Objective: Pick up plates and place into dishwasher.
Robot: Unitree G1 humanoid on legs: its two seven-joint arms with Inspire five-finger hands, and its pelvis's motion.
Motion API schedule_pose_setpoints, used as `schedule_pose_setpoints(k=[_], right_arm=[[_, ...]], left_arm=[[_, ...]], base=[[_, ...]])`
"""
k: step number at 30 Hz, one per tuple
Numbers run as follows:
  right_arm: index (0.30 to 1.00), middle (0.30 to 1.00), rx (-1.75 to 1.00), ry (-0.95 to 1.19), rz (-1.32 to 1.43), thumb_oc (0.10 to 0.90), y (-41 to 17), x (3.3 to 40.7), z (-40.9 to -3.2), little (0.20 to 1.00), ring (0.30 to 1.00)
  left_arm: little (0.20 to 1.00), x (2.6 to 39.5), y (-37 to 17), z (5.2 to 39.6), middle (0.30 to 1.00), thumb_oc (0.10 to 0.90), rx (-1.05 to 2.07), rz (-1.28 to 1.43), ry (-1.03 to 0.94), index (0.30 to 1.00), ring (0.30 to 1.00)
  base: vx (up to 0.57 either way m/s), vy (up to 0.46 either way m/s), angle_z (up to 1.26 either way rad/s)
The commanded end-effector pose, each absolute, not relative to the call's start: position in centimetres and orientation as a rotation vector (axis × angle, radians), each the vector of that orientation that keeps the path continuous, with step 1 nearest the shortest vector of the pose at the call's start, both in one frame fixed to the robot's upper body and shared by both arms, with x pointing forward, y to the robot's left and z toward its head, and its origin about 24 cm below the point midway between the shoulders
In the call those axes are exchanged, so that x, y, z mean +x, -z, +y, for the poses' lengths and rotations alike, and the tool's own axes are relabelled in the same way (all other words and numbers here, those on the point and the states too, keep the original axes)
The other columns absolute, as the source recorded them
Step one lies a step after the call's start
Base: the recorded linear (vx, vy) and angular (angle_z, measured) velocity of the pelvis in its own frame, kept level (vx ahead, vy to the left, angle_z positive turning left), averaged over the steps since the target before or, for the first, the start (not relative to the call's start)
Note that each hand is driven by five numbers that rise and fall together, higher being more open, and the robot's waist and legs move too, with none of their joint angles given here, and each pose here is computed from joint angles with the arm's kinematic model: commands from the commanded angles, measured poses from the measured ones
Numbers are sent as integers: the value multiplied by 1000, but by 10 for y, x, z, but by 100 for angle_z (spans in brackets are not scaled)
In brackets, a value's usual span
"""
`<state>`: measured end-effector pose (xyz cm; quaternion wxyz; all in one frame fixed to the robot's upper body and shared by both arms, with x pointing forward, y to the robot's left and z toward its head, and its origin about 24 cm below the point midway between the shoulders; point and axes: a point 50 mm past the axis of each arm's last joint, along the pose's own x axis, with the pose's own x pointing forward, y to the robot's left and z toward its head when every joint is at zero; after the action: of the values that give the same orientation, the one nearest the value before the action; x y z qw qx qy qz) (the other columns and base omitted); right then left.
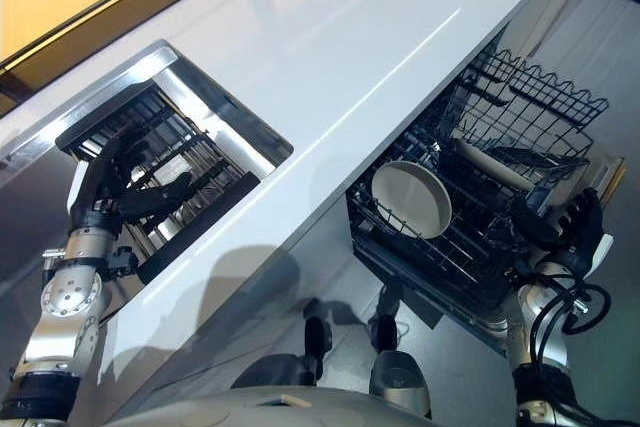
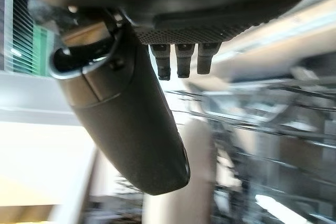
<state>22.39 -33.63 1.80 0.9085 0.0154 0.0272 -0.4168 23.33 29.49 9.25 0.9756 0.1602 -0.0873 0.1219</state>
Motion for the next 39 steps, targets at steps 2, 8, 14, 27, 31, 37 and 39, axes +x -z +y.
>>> schedule_pose_setpoints(k=[2, 8, 14, 27, 31, 37, 39], right_arm=[[900, 900, 9, 802, -181, 800, -89, 263, -355, 900, 900], [900, 900, 147, 749, -96, 800, -84, 283, -355, 900, 900], [900, 900, 329, 715, -92, 800, -79, 289, -352, 900, 900], [900, 900, 480, 535, -163, 800, -88, 305, -330, 900, 900], [900, 900, 499, 405, -177, 800, -91, 312, -313, 900, 900], [900, 900, 456, 166, -209, 800, -105, 326, -274, 900, 900], [900, 900, 436, 101, -233, 800, -114, 330, -260, 900, 900]], left_arm=[[900, 256, -158, 295, 900, 800, 353, -474, -266, 900, 900], [900, 266, -178, 292, 900, 800, 369, -525, -247, 900, 900], [900, 267, -186, 290, 900, 800, 380, -548, -224, 900, 900], [900, 268, -175, 285, 900, 800, 369, -524, -205, 900, 900], [900, 268, -171, 284, 900, 800, 366, -515, -202, 900, 900], [900, 269, -169, 280, 900, 800, 363, -508, -192, 900, 900], [900, 270, -167, 278, 900, 800, 363, -503, -187, 900, 900]], base=[[-92, -97, 13], [-40, -91, 11], [15, -51, 8], [12, -5, 1], [0, 0, 0], [12, 8, 0], [50, 29, 2]])
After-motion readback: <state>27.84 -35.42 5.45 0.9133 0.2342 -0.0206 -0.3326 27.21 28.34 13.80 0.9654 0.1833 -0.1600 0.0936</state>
